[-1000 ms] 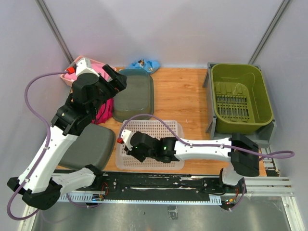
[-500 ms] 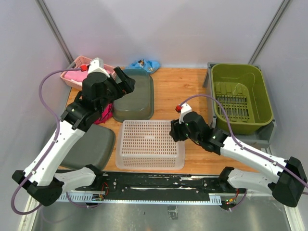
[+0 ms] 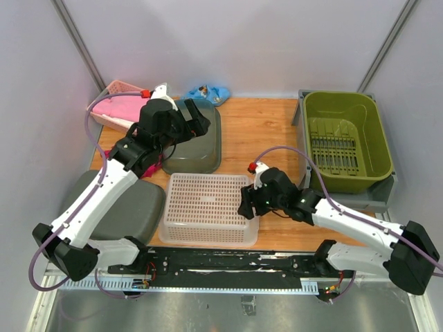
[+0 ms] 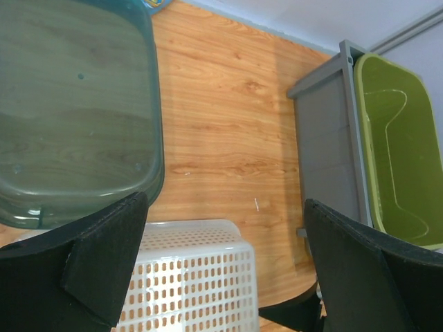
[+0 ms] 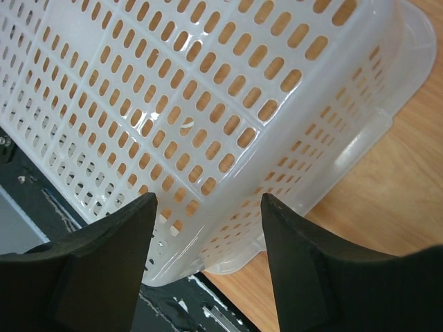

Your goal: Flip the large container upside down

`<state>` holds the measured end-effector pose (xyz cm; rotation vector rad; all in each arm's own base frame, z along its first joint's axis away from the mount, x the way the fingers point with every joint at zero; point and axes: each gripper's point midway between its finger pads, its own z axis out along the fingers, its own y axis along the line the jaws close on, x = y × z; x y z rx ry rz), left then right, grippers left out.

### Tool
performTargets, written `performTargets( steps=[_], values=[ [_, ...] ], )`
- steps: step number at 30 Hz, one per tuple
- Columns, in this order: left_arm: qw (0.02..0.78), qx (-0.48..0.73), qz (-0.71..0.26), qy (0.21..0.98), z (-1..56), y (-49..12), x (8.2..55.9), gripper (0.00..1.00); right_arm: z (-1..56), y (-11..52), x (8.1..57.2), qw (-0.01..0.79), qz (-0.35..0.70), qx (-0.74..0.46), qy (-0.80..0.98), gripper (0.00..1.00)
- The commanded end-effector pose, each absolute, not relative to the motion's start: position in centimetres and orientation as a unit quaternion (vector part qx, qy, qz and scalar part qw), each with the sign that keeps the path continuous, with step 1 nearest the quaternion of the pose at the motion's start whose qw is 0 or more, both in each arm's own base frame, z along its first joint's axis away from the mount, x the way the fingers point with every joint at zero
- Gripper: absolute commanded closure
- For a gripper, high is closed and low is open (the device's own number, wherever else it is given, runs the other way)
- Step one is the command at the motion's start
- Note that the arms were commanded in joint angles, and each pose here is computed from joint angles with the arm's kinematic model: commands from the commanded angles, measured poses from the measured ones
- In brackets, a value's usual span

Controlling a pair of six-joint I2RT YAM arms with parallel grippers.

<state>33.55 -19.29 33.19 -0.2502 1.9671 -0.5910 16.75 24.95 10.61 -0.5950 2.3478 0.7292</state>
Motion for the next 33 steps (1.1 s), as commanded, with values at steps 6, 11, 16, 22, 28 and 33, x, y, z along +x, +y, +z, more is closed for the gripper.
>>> performTargets(
  steps=[6,11,16,22,28,33],
  values=[
    [0.516,-0.083,-0.249,0.815,33.1,-19.7,33.8,0.01,14.6,22.3,19.7,0.354,0.198,-0.223,0.887,0.34],
    [0.512,-0.060,-0.246,0.821,32.7,-21.0,34.0,0.01,21.9,14.3,24.9,0.490,0.066,-0.127,0.860,0.23],
    [0.504,-0.006,-0.237,0.830,31.8,-25.0,33.5,0.01,26.2,5.2,28.9,0.509,-0.021,0.046,0.859,0.25],
    [0.446,0.074,-0.240,0.859,27.0,-30.3,32.2,0.01,25.2,2.3,33.4,0.453,-0.036,0.076,0.888,0.26],
    [0.416,0.099,-0.248,0.869,24.9,-32.3,31.2,0.01,23.9,2.3,36.9,0.419,-0.019,0.065,0.905,0.32],
    [0.412,0.104,-0.250,0.870,24.7,-32.6,31.0,0.01,22.2,1.9,39.3,0.404,0.012,0.078,0.912,0.52]
  ],
)
